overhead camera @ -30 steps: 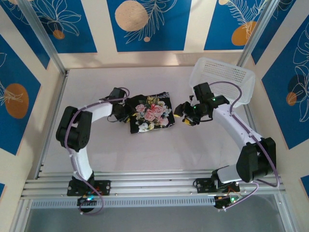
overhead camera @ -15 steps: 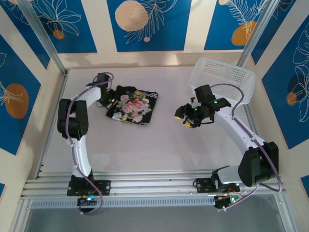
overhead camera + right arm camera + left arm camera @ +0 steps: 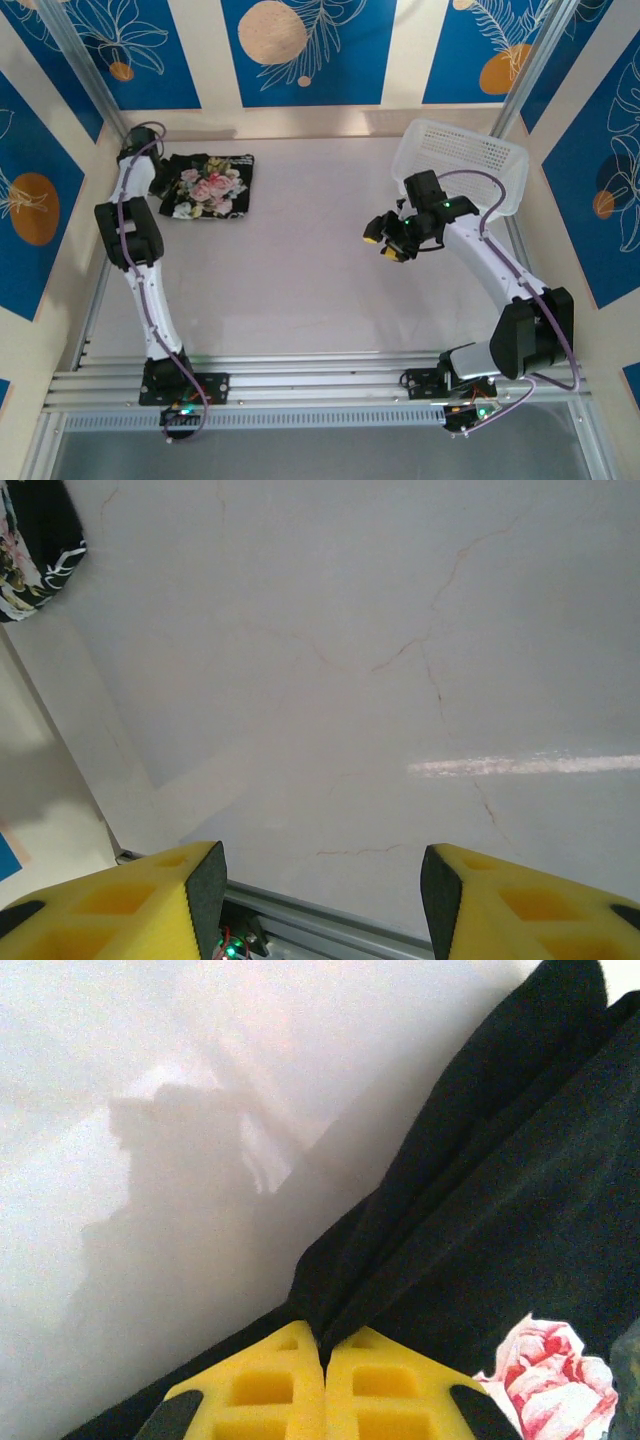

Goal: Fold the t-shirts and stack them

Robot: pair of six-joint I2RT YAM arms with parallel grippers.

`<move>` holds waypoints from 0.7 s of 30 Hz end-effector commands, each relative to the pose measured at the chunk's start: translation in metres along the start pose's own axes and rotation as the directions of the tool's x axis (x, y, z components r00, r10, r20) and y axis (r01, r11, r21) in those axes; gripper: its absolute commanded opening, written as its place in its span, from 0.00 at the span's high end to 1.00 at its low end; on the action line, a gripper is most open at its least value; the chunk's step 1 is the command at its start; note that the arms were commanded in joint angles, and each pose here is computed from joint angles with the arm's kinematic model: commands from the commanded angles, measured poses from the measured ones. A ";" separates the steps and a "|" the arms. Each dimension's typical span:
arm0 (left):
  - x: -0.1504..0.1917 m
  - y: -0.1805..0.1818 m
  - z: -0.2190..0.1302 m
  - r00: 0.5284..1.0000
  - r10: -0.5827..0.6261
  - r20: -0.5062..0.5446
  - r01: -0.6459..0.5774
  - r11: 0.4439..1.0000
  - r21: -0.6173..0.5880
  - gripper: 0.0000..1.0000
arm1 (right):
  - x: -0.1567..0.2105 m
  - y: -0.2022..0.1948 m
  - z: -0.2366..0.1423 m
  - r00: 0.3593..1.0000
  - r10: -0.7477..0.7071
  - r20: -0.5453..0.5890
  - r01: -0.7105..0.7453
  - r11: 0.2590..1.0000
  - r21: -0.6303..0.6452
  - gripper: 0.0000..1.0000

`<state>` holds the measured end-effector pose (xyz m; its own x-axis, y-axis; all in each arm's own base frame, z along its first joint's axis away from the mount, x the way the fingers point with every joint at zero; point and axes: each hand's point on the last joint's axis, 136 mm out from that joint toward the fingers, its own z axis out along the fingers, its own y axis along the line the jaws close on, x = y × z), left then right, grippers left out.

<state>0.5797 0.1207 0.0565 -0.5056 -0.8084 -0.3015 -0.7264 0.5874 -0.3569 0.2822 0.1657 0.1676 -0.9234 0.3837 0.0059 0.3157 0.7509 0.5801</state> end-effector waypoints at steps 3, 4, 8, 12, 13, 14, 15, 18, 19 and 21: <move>-0.032 -0.006 0.003 0.995 0.075 0.069 -0.074 0.997 -0.017 0.93 | 0.000 0.010 -0.010 1.000 0.009 -0.027 -0.009 1.000 -0.006 0.44; -0.037 -0.005 0.001 0.994 0.072 0.088 -0.070 0.997 -0.023 0.92 | 0.000 0.012 -0.011 1.000 0.006 -0.029 -0.007 1.000 -0.008 0.44; -0.046 -0.005 -0.014 0.990 0.057 0.127 -0.053 0.998 -0.041 0.79 | -0.004 0.020 -0.019 1.000 -0.020 -0.009 0.020 1.000 -0.020 0.43; -0.051 -0.008 -0.058 0.984 0.050 0.172 -0.042 0.998 -0.053 0.45 | -0.018 0.047 -0.043 0.987 -0.096 0.130 0.112 0.986 -0.121 0.41; -0.051 -0.012 -0.074 0.981 0.054 0.188 -0.048 0.998 -0.037 0.35 | -0.024 0.058 -0.054 0.975 -0.116 0.190 0.149 0.974 -0.169 0.39; -0.050 -0.017 -0.089 0.978 0.062 0.198 -0.062 0.998 -0.008 0.31 | -0.027 0.068 -0.065 0.960 -0.134 0.247 0.188 0.959 -0.212 0.37; -0.047 -0.025 -0.106 0.975 0.075 0.210 -0.084 0.996 0.035 0.05 | -0.031 0.079 -0.076 0.938 -0.149 0.313 0.235 0.937 -0.258 0.32; -0.030 -0.040 -0.152 0.962 0.115 0.249 -0.151 0.979 0.133 0.00 | -0.043 0.095 -0.102 0.872 -0.140 0.470 0.314 0.895 -0.316 0.27; -0.021 -0.042 -0.164 0.960 0.124 0.251 -0.167 0.973 0.159 0.00 | -0.045 0.099 -0.110 0.847 -0.146 0.510 0.346 0.882 -0.322 0.26; -0.002 -0.043 -0.184 0.962 0.137 0.238 -0.184 0.965 0.188 0.00 | -0.048 0.104 -0.121 0.803 -0.158 0.575 0.399 0.860 -0.320 0.03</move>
<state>0.5314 0.1172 0.1809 -0.4843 -0.7324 -0.4786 -0.6410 0.6694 -0.3756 0.3161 0.1646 0.2997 -0.7699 0.4580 -0.4444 -0.0629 0.6385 0.7670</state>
